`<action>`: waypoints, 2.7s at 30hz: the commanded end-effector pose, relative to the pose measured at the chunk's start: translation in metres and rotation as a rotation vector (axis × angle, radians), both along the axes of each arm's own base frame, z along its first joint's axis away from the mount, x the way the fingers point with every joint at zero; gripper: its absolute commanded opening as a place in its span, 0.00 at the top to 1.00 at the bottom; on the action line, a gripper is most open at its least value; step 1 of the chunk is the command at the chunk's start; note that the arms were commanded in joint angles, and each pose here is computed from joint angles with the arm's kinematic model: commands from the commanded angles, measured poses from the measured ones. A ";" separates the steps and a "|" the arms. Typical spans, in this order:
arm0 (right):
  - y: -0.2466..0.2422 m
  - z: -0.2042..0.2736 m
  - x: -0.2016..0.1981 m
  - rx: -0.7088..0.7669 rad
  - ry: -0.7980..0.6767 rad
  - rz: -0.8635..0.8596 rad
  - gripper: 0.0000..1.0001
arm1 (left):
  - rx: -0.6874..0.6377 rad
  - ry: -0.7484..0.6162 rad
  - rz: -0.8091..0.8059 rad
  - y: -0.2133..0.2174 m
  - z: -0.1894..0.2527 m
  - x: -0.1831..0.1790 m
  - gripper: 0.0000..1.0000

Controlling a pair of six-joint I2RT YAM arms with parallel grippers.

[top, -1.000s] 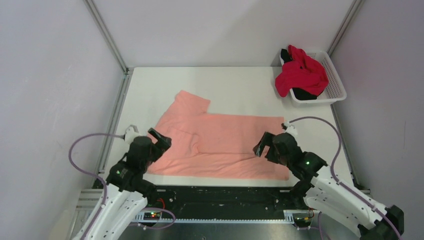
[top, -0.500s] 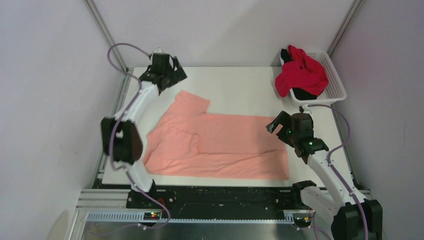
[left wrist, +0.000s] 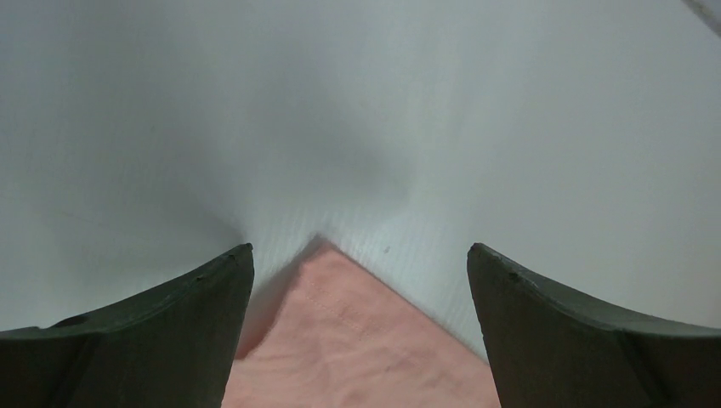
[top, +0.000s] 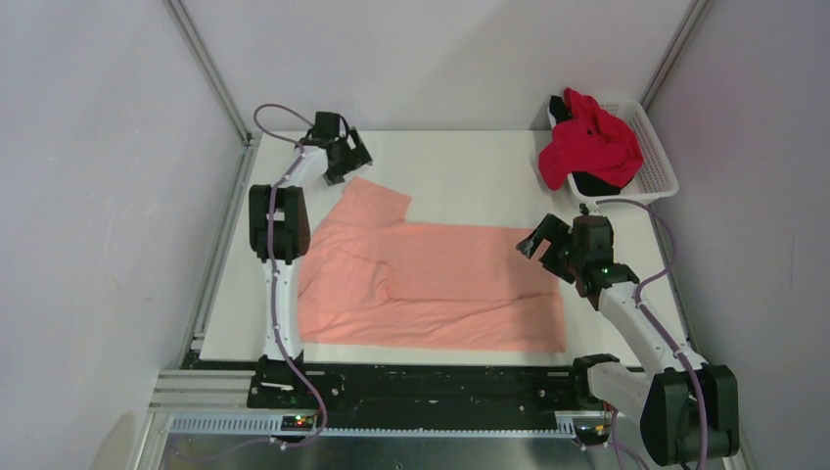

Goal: Fold and stack the t-shirts
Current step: Grab the side of the flattened tshirt furthest away from the robot with both arms

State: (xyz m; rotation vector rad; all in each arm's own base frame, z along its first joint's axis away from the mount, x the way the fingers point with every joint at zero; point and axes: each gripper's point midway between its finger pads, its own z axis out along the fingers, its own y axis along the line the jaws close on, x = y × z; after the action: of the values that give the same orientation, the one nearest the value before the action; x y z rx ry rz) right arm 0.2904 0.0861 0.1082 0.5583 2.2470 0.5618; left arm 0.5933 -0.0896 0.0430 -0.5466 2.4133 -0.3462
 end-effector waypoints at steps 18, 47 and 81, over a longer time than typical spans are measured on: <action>-0.001 0.014 0.014 0.003 -0.041 0.019 0.00 | -0.086 0.084 -0.155 -0.048 -0.008 -0.041 0.27; -0.068 -0.034 0.120 -0.581 0.300 -0.337 0.09 | 0.096 -0.027 -0.335 -0.071 0.049 -0.056 1.00; -0.070 -0.084 0.109 -0.703 0.480 -0.394 1.00 | 0.115 -0.139 -0.293 -0.063 0.076 -0.072 1.00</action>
State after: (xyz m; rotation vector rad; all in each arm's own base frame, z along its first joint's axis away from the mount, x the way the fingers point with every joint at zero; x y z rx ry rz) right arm 0.3882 0.0207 0.0230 0.7511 2.5123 -0.6175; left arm 0.4996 -0.1514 0.0829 -0.1319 2.4744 -0.3590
